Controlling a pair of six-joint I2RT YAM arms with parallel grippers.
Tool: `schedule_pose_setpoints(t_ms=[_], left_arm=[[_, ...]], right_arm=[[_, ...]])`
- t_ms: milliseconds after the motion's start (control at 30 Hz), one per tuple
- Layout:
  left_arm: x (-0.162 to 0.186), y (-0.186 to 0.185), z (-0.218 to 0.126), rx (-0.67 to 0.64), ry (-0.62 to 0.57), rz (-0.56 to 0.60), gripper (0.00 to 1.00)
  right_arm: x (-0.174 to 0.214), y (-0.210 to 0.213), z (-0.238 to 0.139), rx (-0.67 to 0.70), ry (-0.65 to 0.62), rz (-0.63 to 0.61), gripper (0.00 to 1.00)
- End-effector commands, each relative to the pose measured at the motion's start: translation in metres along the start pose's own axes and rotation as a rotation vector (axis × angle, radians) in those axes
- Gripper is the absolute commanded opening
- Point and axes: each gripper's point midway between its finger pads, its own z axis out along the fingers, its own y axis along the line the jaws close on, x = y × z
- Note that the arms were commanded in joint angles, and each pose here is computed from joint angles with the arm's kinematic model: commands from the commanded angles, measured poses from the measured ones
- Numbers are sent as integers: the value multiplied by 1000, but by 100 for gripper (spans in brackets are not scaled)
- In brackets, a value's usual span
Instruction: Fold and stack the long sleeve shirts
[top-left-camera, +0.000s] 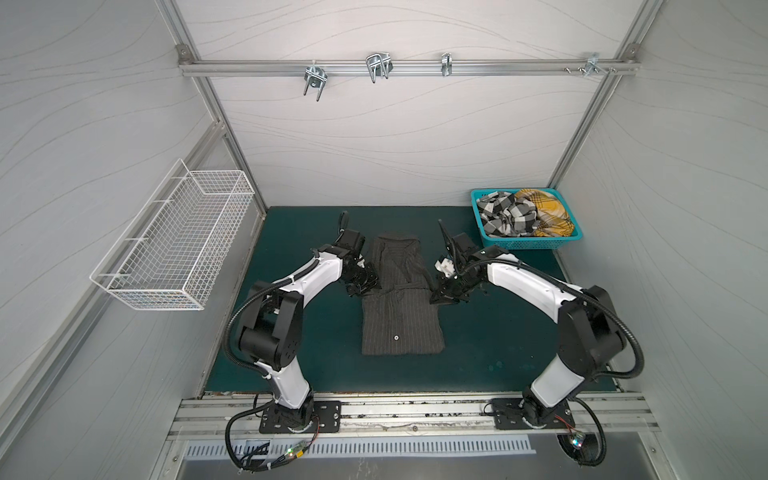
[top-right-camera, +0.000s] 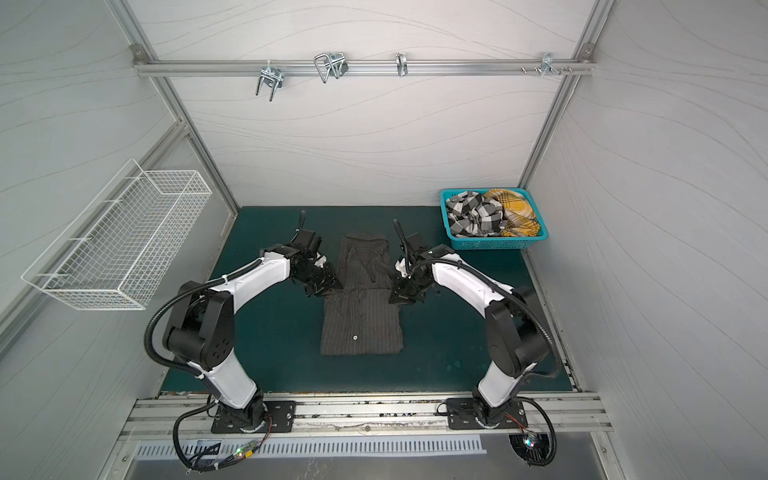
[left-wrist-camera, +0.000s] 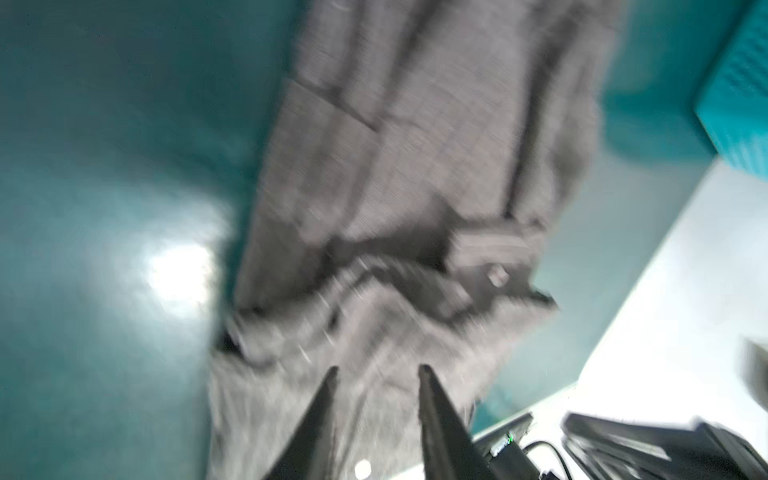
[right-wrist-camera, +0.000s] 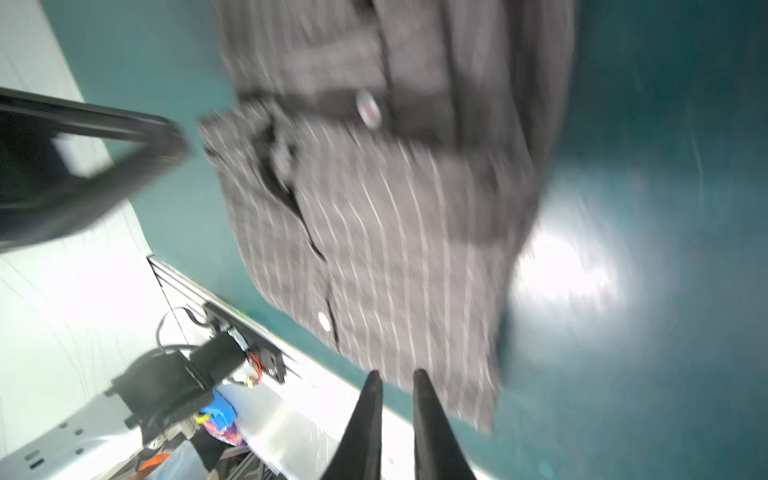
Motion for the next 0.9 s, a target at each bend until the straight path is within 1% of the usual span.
schedule_pose_setpoints(t_ms=[0,100,200,267,367,467,533,633,700,767,867], left_arm=[[-11,-7,14,1,13,14,28],[-16,-8,29,17,26,1,27],[-19,-3,41,-8,41,0,26],[-22,0,47,-23,47,-3,26],[-23,5,57,-37,66,-9,27],[-21,6,61,-48,83,-5,32],[-21,-1,52,-44,67,10,35],[-24,-20,25,-11,5,32,37],[-24,-35,6,22,-25,40,34],[-16,-50,-7,52,-36,66,30],[4,-68,-10,74,-15,110,26]], right_arm=[[-33,-1,16,-8,-32,-5,15],[-51,-6,33,-13,-22,10,14],[-60,-28,50,20,-7,54,12],[-62,-47,58,45,1,89,12],[-59,-61,65,44,20,123,12],[-53,-62,67,51,52,100,11],[-51,-58,61,62,53,75,11],[-53,-46,43,56,22,50,13],[-53,-36,29,50,4,37,15],[-50,-28,15,48,-14,21,17],[-41,-19,-1,58,-36,4,20]])
